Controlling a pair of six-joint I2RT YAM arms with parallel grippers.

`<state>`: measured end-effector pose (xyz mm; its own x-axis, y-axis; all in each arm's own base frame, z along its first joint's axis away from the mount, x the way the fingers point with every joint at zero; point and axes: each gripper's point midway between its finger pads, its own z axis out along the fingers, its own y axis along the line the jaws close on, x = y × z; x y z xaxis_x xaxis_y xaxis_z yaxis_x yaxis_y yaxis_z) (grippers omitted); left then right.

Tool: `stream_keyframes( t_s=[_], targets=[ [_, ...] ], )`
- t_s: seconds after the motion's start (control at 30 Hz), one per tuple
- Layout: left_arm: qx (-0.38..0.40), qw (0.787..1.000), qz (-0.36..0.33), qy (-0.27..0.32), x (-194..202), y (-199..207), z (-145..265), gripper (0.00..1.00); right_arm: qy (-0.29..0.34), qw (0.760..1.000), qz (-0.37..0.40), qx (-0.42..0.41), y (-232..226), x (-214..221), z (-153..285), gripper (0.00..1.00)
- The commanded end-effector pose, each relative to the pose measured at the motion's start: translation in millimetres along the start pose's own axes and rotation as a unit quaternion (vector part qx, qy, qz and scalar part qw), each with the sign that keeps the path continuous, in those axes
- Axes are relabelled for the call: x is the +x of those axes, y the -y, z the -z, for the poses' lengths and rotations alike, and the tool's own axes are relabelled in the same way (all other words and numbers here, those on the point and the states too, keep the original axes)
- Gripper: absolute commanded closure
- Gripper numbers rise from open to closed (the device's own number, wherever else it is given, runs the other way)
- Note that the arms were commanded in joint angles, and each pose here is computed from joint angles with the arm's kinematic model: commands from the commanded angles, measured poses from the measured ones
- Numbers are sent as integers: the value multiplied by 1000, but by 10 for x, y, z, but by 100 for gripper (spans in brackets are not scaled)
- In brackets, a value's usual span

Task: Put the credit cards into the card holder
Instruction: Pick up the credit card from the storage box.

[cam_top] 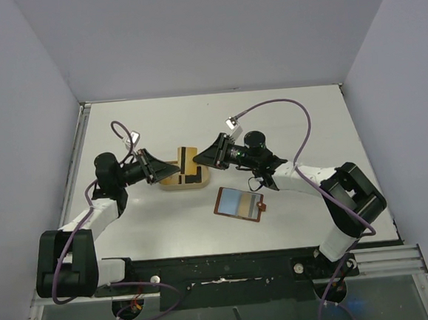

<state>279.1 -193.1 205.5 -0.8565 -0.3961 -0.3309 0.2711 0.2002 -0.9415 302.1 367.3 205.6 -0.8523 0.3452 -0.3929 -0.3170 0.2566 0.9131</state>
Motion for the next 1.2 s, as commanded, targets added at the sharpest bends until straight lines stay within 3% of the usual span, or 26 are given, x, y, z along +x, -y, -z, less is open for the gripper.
stream_keyframes(
  t_s=[0.0, 0.3, 0.4, 0.43, 0.53, 0.57, 0.7, 0.77, 0.87, 1.07, 1.17],
  targets=[
    [-6, 999, -32, 5, -104, -25, 63, 100, 14, 999, 28, -15, -118, -125, 33, 86],
    [-4, 999, -41, -3, -114, 3, 71, 99, 5, 999, 33, -27, -121, -99, 33, 100],
    [-2, 999, -43, -6, -105, 11, 73, 100, 2, 999, 33, -30, -121, -91, 27, 100],
    [-2, 999, -43, -6, -104, 10, 74, 100, 2, 999, 32, -28, -118, -83, 26, 96],
    [5, 999, -43, -2, -103, 45, 79, 100, 12, 999, 28, -12, -79, -125, 23, 63],
    [9, 999, -41, -1, -98, 61, 83, 100, 14, 999, 28, -8, -71, -135, 19, 57],
    [20, 999, -36, 2, -92, 111, 87, 100, 10, 1000, 28, -1, -65, -110, -51, 41],
    [21, 999, -33, 3, -87, 118, 85, 100, 5, 1000, 30, -6, -101, -90, -106, 39],
    [25, 999, -32, 2, -60, 128, 76, 100, 0, 999, 33, -16, -156, -82, -164, 44],
    [21, 1000, -21, -1, -19, 59, 83, 100, 0, 999, 39, -26, -184, -72, -162, 87],
    [18, 1000, -20, 4, -68, 53, 122, 91, -1, 999, 41, -27, -143, -51, -116, 99]
  ],
)
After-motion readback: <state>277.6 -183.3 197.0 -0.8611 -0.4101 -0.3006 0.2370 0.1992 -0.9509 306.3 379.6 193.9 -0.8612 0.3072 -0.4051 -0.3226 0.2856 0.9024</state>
